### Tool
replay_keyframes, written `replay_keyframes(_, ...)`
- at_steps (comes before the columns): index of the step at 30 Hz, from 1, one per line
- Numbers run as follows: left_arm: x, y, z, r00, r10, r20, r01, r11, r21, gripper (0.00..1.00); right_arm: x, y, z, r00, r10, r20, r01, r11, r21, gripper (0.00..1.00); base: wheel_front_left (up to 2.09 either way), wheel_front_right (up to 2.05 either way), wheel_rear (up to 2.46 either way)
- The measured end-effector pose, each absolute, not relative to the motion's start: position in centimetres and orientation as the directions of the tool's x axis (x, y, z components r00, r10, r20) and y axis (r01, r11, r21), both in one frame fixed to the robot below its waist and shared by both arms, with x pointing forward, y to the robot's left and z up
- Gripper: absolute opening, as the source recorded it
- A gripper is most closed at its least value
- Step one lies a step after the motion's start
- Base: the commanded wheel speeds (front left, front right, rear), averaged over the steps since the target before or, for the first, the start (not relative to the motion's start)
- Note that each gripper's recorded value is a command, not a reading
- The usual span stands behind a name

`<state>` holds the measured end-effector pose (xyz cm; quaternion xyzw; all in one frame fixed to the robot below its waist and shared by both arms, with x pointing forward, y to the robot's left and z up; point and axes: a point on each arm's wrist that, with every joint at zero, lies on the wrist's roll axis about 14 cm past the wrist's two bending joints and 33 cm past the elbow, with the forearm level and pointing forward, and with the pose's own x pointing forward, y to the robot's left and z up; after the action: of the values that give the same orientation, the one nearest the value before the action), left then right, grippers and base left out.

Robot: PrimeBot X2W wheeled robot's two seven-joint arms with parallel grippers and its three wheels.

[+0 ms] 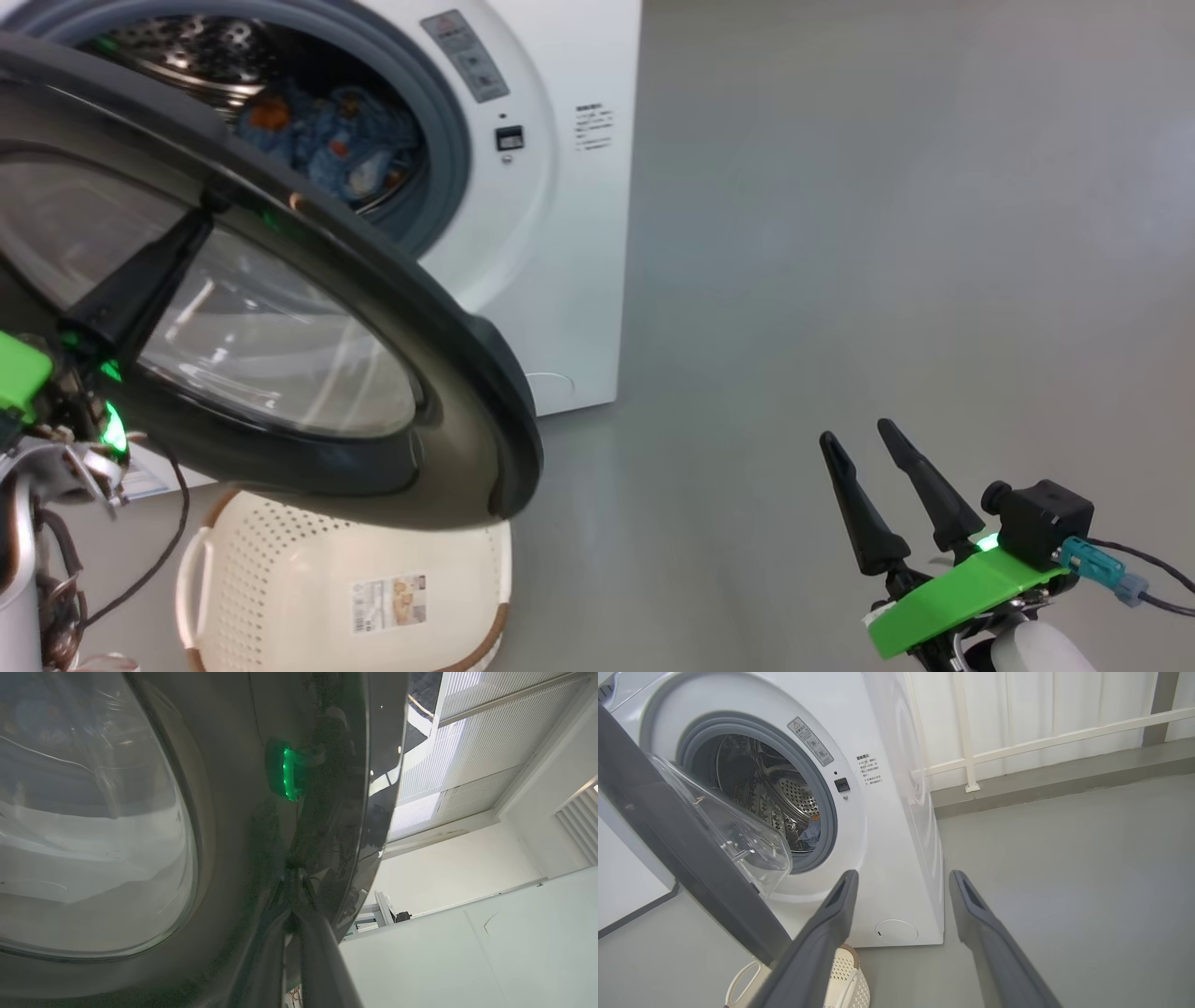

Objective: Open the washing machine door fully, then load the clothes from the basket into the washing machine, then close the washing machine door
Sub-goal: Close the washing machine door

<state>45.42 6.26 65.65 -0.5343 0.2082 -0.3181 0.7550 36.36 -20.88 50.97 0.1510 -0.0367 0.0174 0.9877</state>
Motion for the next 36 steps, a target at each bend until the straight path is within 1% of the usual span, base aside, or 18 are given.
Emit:
replay_keyframes(13,49.0,3.6,65.0,0.708,-0.705,0.041,0.266,0.213,-0.940,0.00,35.8,-22.9,50.6,0.997,-0.044,0.061,0.024,0.956,0.293,1.00,0.00,0.00,0.00)
replay_keyframes(20,51.1,3.2,64.6,0.728,-0.685,0.044,0.262,0.218,-0.940,0.00,35.7,-23.4,50.5,0.996,-0.071,0.058,0.050,0.952,0.303,1.00,0.00,0.00,0.00)
replay_keyframes(24,52.1,2.9,64.2,0.734,-0.678,0.038,0.267,0.237,-0.934,0.00,35.7,-23.9,50.7,0.994,-0.086,0.064,0.063,0.952,0.299,1.00,0.00,0.00,0.00)
replay_keyframes(36,53.5,2.1,63.5,0.732,-0.680,0.034,0.266,0.239,-0.934,0.00,35.4,-24.7,50.3,0.992,-0.115,0.050,0.095,0.950,0.298,1.00,0.00,0.00,0.00)
